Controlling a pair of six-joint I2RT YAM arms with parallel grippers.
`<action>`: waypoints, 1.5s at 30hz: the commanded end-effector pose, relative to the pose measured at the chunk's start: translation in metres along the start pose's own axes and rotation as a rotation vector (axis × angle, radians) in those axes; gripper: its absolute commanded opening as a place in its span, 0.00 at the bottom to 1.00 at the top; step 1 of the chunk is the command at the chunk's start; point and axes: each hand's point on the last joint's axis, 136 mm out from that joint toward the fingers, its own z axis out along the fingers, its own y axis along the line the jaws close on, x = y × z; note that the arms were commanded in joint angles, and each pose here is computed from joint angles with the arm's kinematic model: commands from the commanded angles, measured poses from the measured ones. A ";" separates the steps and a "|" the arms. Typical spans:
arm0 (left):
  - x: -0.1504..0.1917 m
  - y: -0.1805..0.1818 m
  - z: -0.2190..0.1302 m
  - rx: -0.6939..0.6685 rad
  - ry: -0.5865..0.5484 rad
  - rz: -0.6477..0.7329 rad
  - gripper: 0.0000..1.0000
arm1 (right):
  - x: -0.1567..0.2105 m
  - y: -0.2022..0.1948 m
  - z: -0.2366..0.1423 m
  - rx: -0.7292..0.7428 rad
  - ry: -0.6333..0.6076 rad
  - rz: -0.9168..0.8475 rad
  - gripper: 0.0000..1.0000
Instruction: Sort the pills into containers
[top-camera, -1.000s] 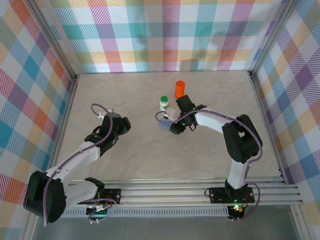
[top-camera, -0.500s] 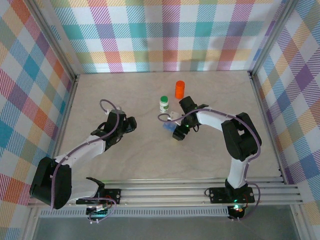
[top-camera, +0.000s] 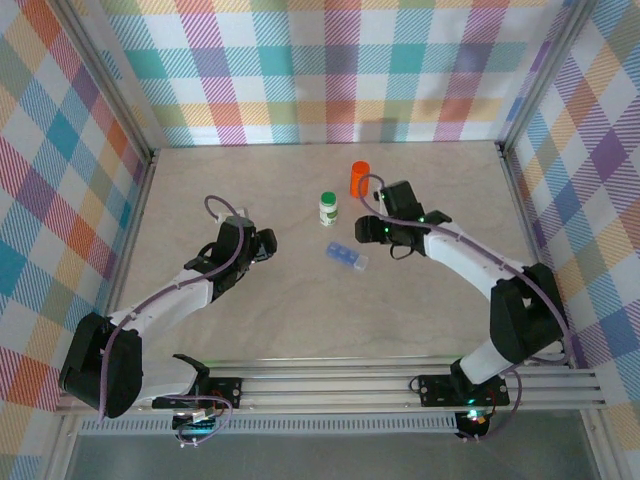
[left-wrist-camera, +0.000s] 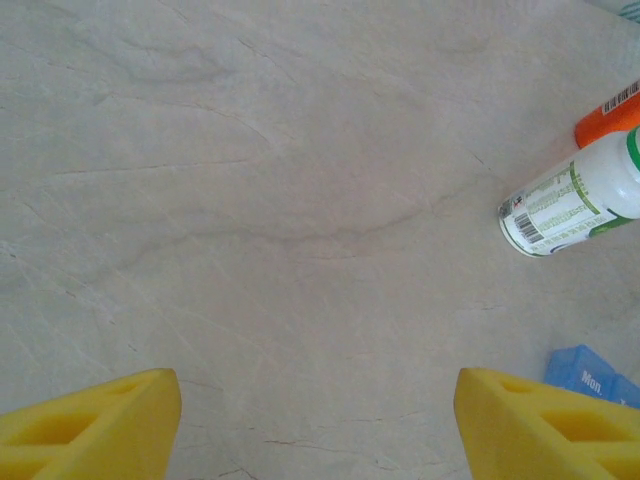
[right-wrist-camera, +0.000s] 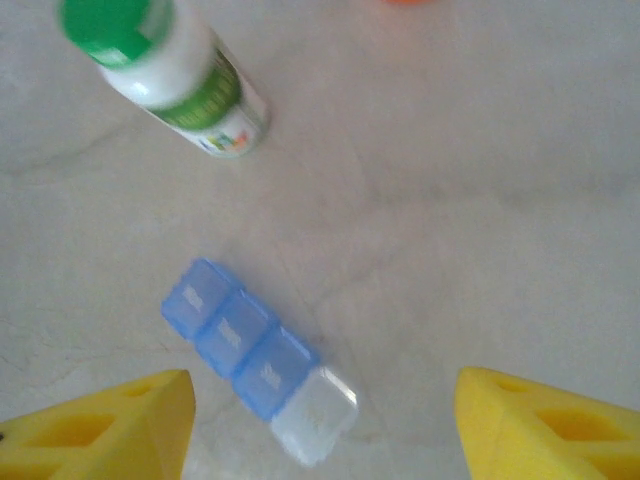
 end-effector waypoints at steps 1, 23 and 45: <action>-0.015 -0.005 -0.008 0.002 -0.045 -0.009 0.72 | 0.024 -0.004 0.003 0.021 0.014 0.287 0.66; -0.011 -0.006 -0.013 0.004 -0.029 0.026 0.73 | 0.064 0.005 0.061 -0.037 0.104 0.422 0.51; -0.015 -0.022 -0.003 0.058 -0.023 0.134 0.73 | 0.052 0.004 0.094 -0.061 0.294 -0.136 0.36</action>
